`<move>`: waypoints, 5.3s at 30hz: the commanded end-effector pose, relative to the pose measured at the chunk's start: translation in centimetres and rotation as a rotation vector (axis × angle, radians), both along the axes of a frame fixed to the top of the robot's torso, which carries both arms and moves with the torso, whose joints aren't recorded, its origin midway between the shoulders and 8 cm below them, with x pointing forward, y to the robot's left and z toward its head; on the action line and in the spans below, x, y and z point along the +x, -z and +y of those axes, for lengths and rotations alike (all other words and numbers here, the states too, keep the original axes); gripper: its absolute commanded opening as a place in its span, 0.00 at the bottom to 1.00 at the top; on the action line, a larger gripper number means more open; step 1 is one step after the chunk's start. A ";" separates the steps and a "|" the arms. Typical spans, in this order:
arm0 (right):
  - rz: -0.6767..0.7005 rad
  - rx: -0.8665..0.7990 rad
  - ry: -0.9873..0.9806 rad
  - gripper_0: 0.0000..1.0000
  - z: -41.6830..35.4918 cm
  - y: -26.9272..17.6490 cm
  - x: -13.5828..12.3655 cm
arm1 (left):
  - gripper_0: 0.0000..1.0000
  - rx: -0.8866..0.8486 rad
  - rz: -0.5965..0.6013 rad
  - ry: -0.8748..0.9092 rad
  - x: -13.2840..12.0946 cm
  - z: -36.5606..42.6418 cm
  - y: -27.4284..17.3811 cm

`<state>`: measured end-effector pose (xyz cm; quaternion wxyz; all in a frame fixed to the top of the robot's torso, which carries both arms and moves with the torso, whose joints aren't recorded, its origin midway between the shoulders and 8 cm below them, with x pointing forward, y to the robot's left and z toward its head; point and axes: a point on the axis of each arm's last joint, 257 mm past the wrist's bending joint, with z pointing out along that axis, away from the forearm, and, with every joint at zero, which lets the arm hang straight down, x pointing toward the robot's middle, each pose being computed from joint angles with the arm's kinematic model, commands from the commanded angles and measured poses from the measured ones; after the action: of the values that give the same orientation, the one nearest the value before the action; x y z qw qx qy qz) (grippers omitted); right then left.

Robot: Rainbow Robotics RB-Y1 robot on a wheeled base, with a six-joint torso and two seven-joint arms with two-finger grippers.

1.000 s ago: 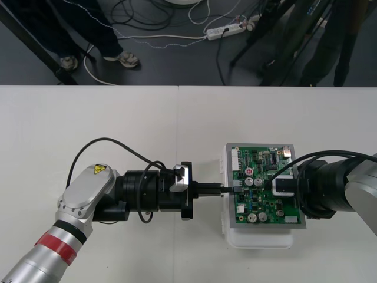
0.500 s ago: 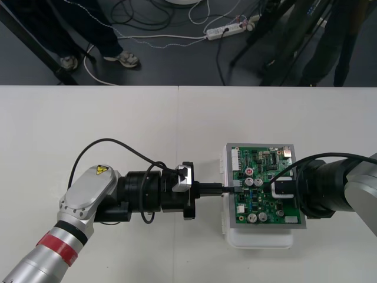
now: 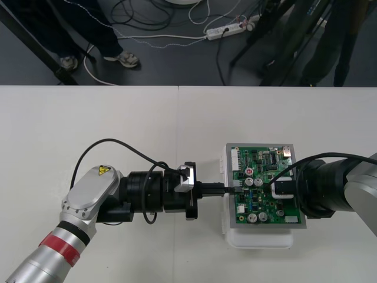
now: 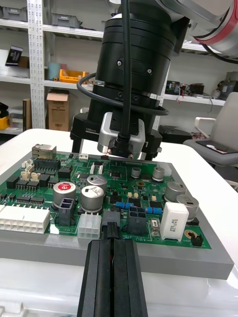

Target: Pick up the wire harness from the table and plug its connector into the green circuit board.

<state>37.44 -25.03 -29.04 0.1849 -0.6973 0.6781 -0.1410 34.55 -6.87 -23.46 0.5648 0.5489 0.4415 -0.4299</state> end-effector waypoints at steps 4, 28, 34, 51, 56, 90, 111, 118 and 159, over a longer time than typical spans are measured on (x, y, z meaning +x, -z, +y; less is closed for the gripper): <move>-0.036 0.024 -0.079 1.00 2.7 -1.1 0.5 | 0.00 -0.014 -0.085 0.018 0.2 -2.6 -1.6; -0.033 0.024 -0.077 1.00 2.7 -1.1 0.5 | 0.00 -0.009 -0.086 -0.005 0.6 -3.5 -1.6; -0.033 0.026 -0.078 1.00 2.8 -1.1 0.5 | 0.00 -0.009 -0.084 -0.004 0.6 -3.5 -1.5; -0.034 0.026 -0.078 1.00 2.7 -1.1 0.5 | 0.75 -0.001 -0.083 -0.028 1.5 -2.1 -1.5; -0.036 0.016 -0.075 1.00 2.2 -1.3 0.6 | 0.92 0.001 -0.079 -0.034 1.8 -1.4 -1.4; 0.006 0.198 -0.080 1.00 -4.0 -11.2 0.8 | 1.00 0.185 -0.178 -0.100 6.2 10.9 -2.5; 0.197 0.952 -0.256 1.00 8.8 -20.8 -3.6 | 1.00 0.158 -0.084 0.009 3.7 15.4 -11.8; 0.211 1.064 -0.275 1.00 9.9 -22.4 -4.4 | 1.00 0.161 -0.064 0.054 2.3 16.1 -14.4; 0.341 1.420 -0.381 1.00 12.6 -24.6 -8.9 | 1.00 0.169 -0.110 0.129 -2.4 15.2 -20.7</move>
<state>28.66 -12.08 -5.00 0.4763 -0.5181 0.5159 0.4885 33.02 7.73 -4.53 0.5173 0.6138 0.4280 -0.4153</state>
